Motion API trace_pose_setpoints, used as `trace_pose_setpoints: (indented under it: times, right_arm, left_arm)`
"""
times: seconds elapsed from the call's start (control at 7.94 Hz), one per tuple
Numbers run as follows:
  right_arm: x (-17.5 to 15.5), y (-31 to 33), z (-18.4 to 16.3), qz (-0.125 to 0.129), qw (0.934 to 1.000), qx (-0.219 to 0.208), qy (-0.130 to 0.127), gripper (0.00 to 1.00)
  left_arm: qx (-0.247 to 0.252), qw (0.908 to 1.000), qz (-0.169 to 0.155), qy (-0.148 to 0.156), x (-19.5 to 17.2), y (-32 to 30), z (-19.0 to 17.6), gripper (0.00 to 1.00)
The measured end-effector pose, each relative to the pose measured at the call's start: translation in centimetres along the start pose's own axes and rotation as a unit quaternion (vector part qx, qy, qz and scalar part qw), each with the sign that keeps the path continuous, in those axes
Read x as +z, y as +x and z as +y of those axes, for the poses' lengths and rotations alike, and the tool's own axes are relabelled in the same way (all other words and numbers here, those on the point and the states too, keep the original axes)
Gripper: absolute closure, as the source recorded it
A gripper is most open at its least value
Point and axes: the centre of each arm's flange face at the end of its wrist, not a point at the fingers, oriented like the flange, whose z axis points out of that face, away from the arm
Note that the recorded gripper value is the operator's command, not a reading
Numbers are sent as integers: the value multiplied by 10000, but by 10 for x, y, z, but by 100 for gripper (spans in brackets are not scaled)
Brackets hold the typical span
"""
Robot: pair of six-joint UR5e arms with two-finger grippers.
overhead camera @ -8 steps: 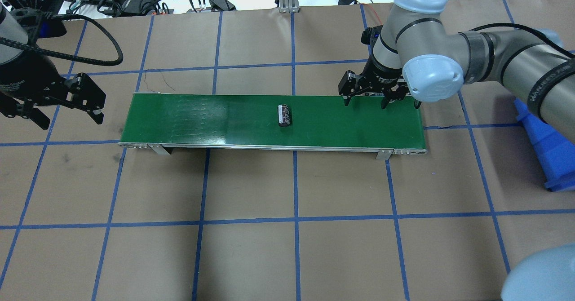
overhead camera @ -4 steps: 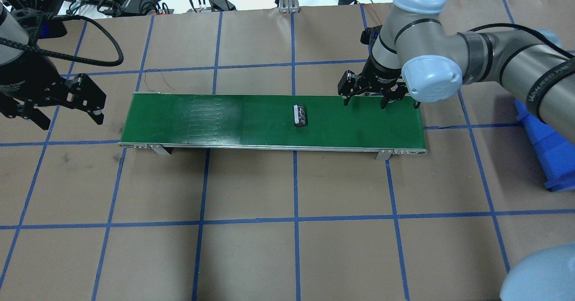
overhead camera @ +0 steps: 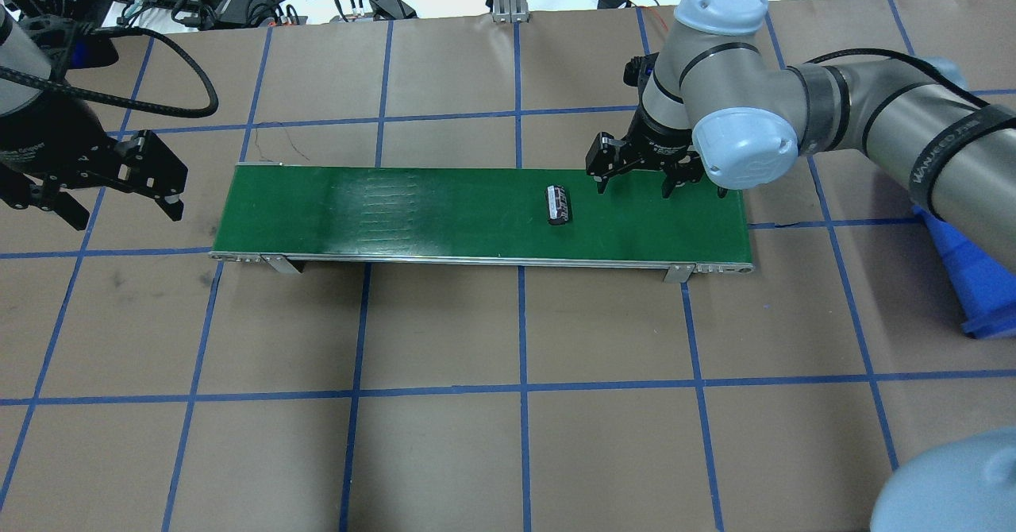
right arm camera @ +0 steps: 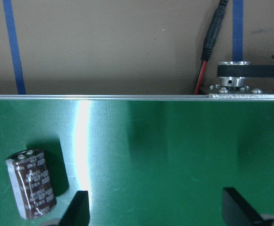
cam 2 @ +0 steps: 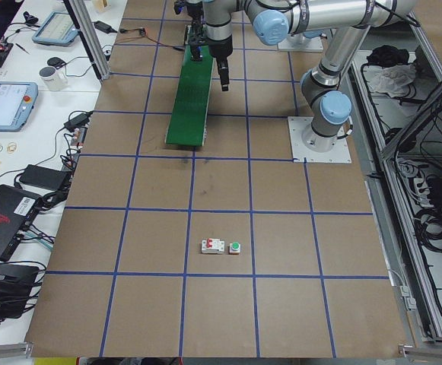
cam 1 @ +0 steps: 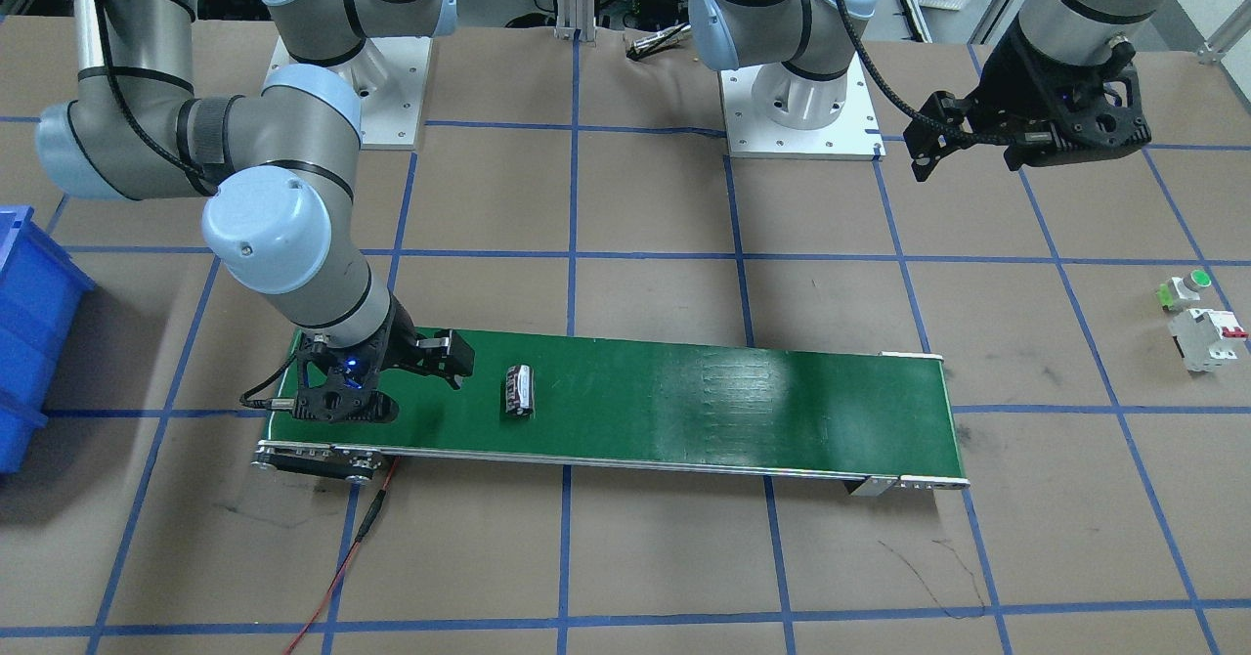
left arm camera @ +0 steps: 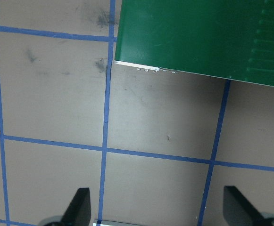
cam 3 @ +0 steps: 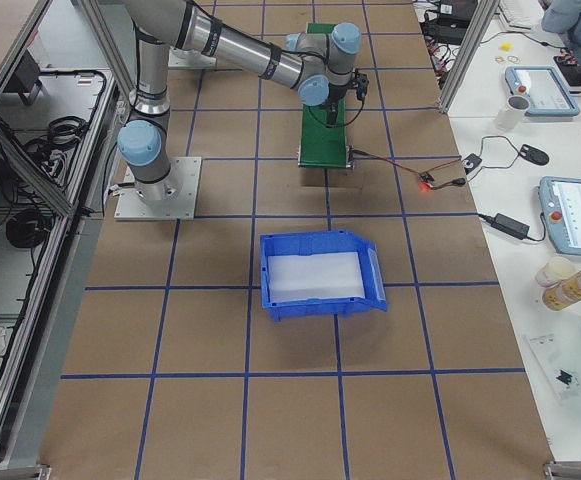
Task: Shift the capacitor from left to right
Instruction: 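Lower the right gripper onto the conveyed capacitor and close on it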
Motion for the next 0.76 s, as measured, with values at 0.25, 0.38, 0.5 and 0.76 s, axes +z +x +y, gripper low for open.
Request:
trace_pose_setpoints:
  times: [0.25,0.38,0.5,0.76]
  right_arm:
    - [3,-2,1,1,10000,5,-10,0]
    - [4,-3,1,2,10000,1,-17,0]
    - [5,-4,1,16,10000,-3,-26,0]
    - [12,-2,0,99,9999,18,-73,0]
  left_arm:
    - [6,10000,0,3,0,0,0,0]
    - [10,10000,0,-2,0,0,0,0]
    - [13,10000,1,-5,0,0,0,0]
    - [8,10000,1,-7,1,0,0,0]
